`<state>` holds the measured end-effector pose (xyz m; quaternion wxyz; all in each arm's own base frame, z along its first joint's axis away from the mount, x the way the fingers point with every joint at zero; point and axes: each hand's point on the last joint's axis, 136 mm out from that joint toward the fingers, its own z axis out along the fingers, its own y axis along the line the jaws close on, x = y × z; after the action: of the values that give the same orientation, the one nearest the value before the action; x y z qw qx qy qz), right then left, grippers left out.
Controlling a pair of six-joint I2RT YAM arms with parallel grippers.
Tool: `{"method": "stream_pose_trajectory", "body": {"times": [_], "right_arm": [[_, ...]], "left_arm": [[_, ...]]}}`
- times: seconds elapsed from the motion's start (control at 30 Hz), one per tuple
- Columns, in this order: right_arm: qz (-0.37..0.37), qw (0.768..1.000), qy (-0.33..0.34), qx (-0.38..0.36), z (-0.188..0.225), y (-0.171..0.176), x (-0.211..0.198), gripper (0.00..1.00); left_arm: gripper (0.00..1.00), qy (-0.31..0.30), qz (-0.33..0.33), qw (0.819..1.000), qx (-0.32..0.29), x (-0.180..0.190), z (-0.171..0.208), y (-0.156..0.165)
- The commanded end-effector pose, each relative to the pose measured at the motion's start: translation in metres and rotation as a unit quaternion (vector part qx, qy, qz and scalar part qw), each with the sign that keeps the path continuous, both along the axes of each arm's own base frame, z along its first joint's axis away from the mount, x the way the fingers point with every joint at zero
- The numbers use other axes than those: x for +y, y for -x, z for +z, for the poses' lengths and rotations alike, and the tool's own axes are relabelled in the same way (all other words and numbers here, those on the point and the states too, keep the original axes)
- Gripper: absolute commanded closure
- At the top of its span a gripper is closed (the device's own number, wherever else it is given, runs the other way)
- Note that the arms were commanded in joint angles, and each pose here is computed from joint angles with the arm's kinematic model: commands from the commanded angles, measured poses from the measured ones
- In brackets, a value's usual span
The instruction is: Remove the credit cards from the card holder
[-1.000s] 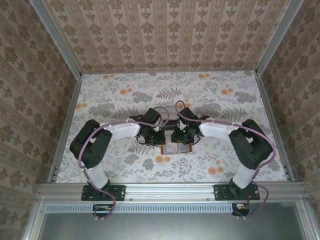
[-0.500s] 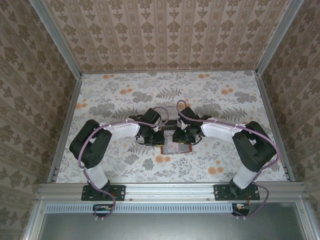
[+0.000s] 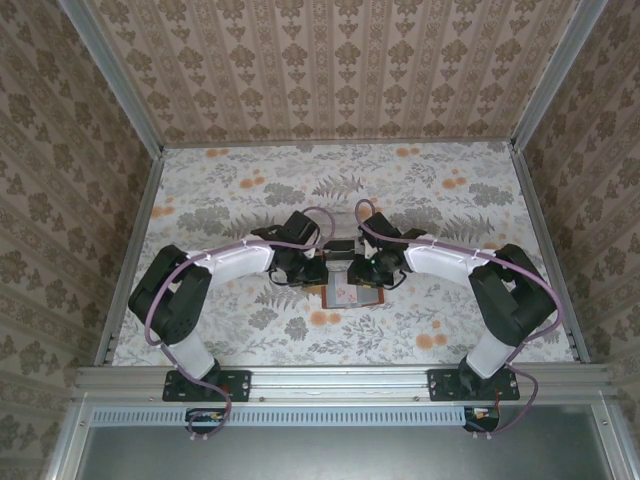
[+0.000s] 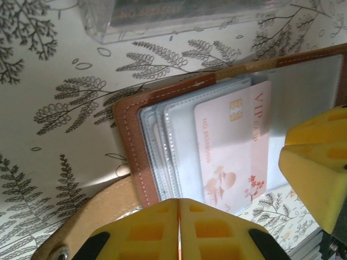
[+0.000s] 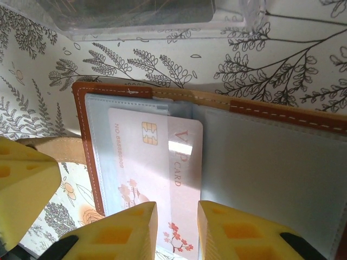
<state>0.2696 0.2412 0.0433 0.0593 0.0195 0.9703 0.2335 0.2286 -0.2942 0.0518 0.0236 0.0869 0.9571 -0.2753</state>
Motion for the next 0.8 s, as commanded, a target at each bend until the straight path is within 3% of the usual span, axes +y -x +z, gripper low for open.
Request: {"method": "stream_pose_trajectory", "body": {"times": [0.0, 0.43, 0.77], "right_arm": [[0.002, 1.000, -0.002, -0.014, 0.015, -0.005, -0.002, 0.72], [0.003, 0.999, -0.036, -0.004, 0.009, -0.005, 0.000, 0.73], [0.004, 0.999, -0.046, 0.010, -0.005, -0.005, 0.000, 0.75]], "left_arm": [[0.89, 0.007, -0.007, 1.000, -0.012, -0.005, 0.011, -0.007], [0.89, 0.008, -0.024, 1.000, -0.003, -0.025, 0.005, -0.001], [0.89, -0.034, -0.030, 0.999, 0.020, -0.013, -0.022, 0.007]]}}
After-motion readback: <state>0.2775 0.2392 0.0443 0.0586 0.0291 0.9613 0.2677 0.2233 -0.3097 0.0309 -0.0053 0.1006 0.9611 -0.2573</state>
